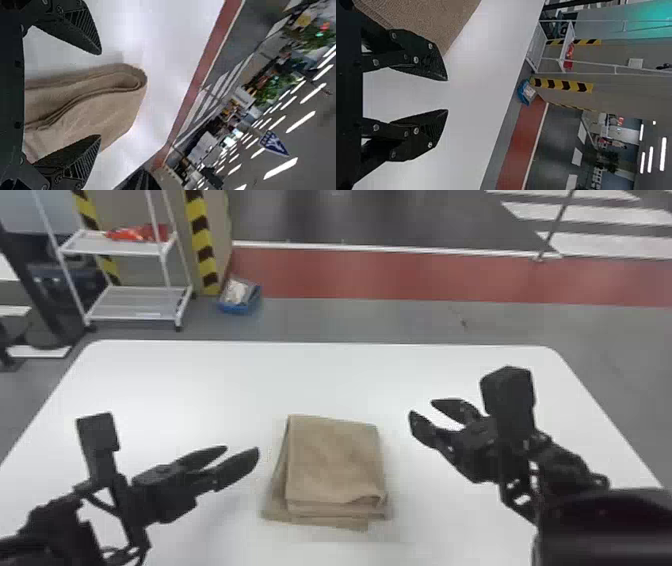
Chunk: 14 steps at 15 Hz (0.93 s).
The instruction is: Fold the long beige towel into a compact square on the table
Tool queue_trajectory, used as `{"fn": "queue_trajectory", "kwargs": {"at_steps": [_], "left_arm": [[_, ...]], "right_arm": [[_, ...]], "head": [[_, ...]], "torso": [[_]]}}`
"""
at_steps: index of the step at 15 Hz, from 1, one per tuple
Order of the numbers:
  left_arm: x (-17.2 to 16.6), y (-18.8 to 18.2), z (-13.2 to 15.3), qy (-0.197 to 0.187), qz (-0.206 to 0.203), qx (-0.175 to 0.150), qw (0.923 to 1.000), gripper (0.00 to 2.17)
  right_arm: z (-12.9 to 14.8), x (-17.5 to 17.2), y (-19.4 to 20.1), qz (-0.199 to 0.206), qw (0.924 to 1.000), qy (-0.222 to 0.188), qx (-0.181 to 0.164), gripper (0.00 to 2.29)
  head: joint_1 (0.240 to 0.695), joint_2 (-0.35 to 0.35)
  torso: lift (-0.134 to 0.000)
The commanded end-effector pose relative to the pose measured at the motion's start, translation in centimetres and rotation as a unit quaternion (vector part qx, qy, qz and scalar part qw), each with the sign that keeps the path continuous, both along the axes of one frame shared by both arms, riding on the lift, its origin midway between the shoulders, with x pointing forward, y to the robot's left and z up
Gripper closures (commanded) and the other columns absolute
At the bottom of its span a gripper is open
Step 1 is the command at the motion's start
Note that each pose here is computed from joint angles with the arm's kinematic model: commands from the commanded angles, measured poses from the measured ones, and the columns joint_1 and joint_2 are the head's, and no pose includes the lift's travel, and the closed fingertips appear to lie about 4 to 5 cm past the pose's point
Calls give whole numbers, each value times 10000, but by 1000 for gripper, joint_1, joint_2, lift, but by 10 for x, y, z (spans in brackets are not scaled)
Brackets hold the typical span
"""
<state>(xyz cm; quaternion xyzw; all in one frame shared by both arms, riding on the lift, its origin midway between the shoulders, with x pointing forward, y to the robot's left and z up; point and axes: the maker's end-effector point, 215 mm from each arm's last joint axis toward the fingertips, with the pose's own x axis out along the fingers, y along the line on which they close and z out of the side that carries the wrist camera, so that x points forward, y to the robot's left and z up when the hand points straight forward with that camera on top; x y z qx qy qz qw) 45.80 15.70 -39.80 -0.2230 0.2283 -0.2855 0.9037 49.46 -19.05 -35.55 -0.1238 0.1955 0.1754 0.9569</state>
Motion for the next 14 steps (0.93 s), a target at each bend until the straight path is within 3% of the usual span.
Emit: {"fn": "queue_trajectory", "kwargs": {"at_steps": [1,3,6,9,14], "left_arm": [[-1,30,32,-978,638,380,9924,147],[-14,68,58,-1723,1490,693,9712,147],[-44,104,72,-2239,2101,965,9468,147],[-60,113,67,-2354,2316,1246,9356,147],[-64,102,54,-2316,2138,1544,9364,147]], "right_arm": [[0,-21,7,86,9986,-510,54,144],[12,-35,7,-6,9942,-1045,261,140],[28,-65,2,-12,9816,-1789,667,140],[7,-64,-20,-400,9826,-1715,592,140],[4,-68,-20,-824,9793,-1686,763,140]], "head": [[695,-54],[695,-6],[695,45],[695,90],[695,66]], "torso": [[-124],[-124],[-124],[-124],[-124]]}}
